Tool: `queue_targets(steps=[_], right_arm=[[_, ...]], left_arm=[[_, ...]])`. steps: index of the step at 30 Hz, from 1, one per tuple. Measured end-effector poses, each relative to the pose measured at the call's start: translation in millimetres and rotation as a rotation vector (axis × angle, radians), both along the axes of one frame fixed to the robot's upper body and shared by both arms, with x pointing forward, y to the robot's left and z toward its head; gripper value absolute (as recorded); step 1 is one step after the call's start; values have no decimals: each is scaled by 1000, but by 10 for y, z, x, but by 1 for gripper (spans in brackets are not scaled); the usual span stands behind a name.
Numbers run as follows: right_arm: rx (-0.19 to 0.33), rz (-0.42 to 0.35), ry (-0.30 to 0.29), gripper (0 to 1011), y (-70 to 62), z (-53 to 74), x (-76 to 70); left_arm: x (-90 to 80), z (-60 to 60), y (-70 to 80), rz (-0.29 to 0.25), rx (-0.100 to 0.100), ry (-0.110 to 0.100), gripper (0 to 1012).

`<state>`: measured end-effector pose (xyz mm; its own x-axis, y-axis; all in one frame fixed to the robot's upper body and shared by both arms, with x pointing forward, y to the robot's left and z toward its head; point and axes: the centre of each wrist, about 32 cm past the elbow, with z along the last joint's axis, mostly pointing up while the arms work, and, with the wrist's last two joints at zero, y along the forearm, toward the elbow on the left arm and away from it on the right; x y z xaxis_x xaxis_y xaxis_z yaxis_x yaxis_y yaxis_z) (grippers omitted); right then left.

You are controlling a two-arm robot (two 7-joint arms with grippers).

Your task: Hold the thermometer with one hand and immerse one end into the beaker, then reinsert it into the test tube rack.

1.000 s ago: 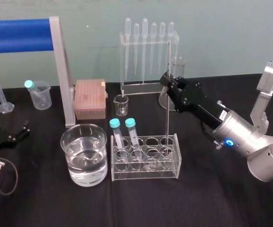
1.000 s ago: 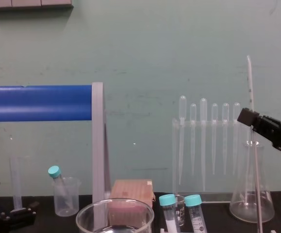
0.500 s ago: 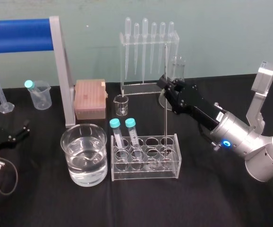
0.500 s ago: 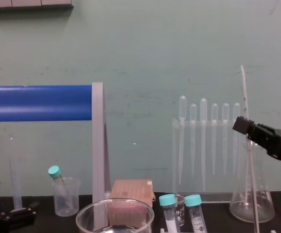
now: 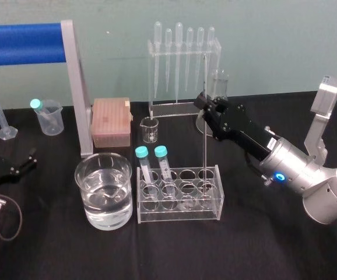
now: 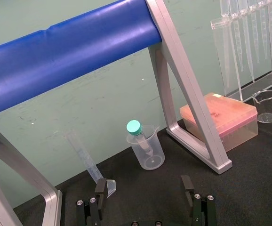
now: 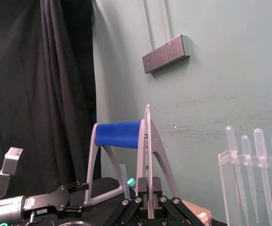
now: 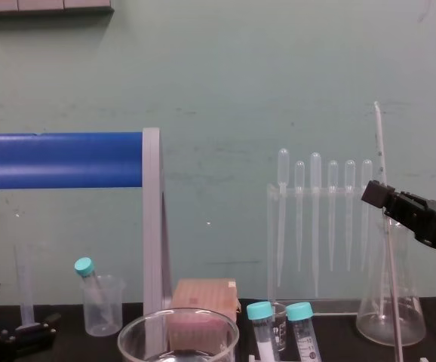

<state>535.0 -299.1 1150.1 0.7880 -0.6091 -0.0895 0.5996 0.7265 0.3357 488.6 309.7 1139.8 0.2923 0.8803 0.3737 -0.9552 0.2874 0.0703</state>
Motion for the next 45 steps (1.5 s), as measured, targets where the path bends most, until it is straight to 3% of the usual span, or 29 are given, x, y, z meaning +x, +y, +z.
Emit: queue_targets(steps=[5, 8, 34, 38, 45], right_arm=[[0, 0, -1, 57, 0, 0, -1], [1, 0, -1, 113, 0, 0, -1], [1, 0, -2, 938, 1, 1, -2], [1, 0, -2, 1002, 1, 1, -2], [1, 0, -2, 1003, 1, 1, -2]], left_arm=[[0, 0, 0, 0, 0, 0, 1008], [0, 0, 0, 0, 0, 0, 1008], [0, 0, 0, 0, 0, 0, 1008], [0, 0, 0, 0, 0, 0, 1008], [0, 0, 0, 0, 0, 0, 1008]])
